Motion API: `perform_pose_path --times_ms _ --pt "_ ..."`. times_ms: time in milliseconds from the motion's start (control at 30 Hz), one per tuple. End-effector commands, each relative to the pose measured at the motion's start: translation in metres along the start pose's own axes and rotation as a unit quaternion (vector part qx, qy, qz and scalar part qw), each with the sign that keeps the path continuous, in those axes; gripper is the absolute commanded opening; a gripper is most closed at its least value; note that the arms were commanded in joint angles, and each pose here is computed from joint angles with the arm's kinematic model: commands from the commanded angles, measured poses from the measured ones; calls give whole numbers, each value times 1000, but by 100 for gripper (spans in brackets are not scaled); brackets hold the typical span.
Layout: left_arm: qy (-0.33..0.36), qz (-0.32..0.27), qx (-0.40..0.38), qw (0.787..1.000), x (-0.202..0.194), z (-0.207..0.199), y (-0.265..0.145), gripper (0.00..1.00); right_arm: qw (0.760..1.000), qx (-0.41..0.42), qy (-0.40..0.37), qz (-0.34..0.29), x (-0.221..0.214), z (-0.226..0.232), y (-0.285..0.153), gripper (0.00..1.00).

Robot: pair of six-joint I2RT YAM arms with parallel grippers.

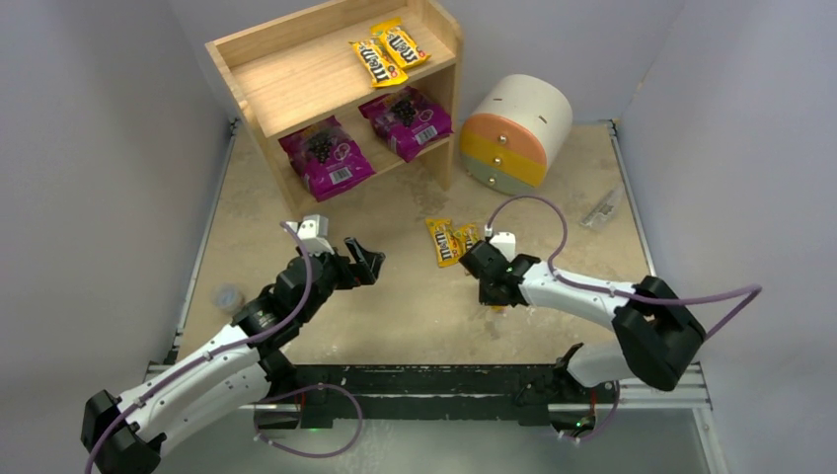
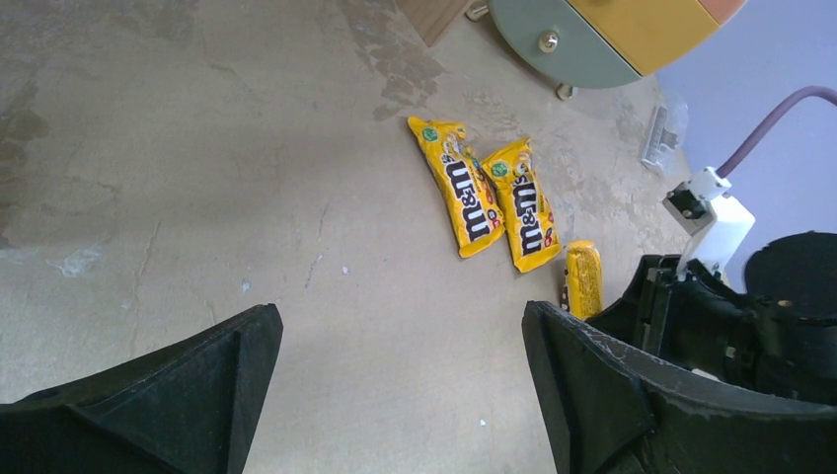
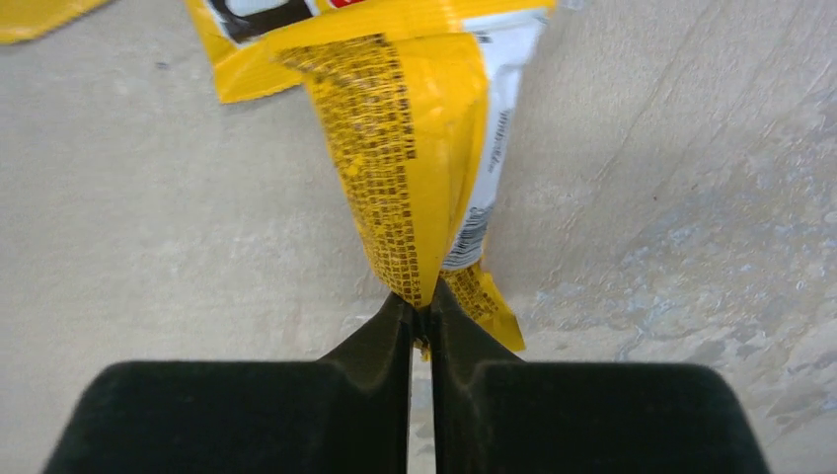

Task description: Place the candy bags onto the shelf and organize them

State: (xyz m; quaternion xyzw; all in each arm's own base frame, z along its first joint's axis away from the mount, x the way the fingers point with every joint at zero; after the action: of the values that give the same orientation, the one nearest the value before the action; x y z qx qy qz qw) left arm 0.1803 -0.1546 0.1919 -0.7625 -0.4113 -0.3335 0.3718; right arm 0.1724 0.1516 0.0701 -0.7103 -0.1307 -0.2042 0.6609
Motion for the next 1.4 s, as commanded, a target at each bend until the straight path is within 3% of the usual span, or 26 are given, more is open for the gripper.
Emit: perform_pose_path --times_ms 0,100,200,300,400,500,633,800,967,1067,1233,1367 --pt "9 -9 -11 1000 4 -4 0 99 994 92 -7 -51 21 13 -23 5" --pt "20 -13 -26 999 7 -7 0 99 956 283 -41 -64 33 43 -64 4" --pt "57 -16 -78 995 11 -19 -2 99 884 454 -107 -47 33 64 -111 4" --pt "115 -1 -178 977 14 -42 -11 99 824 543 -156 -35 31 70 -148 4" --pt "166 13 -311 936 7 -66 -27 99 753 626 -202 -19 25 71 -179 2" --pt "217 7 -436 873 0 -83 -45 100 701 672 -237 15 19 70 -196 3" --pt "307 23 -528 791 -18 -84 -58 99 686 675 -256 88 10 67 -196 2" --pt "367 -28 -574 732 -15 -89 -64 94 686 658 -273 146 2 57 -196 0" --pt "353 -9 -609 710 -27 -91 -62 92 655 676 -294 166 -2 54 -201 0" --pt "350 12 -600 719 -29 -92 -50 91 662 665 -303 169 -2 53 -195 0" --pt "348 31 -591 727 -31 -94 -41 91 653 673 -308 162 -9 46 -198 0" --pt "347 16 -615 708 -29 -99 -47 90 658 676 -291 158 -11 44 -200 0"
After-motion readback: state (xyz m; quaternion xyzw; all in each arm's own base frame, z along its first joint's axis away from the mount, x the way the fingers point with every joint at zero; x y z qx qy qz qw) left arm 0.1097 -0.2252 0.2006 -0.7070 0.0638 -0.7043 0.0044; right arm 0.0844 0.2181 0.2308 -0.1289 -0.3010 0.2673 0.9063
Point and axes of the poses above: each gripper's point midway between its finger pads, its own y axis out along the fingers, its own z axis along the line the jaws close on, x = y × z, the point moved 6 cm from there along -y, back along the fingers, and after that the axes turned 2 degrees about y, right-handed, at the moved point
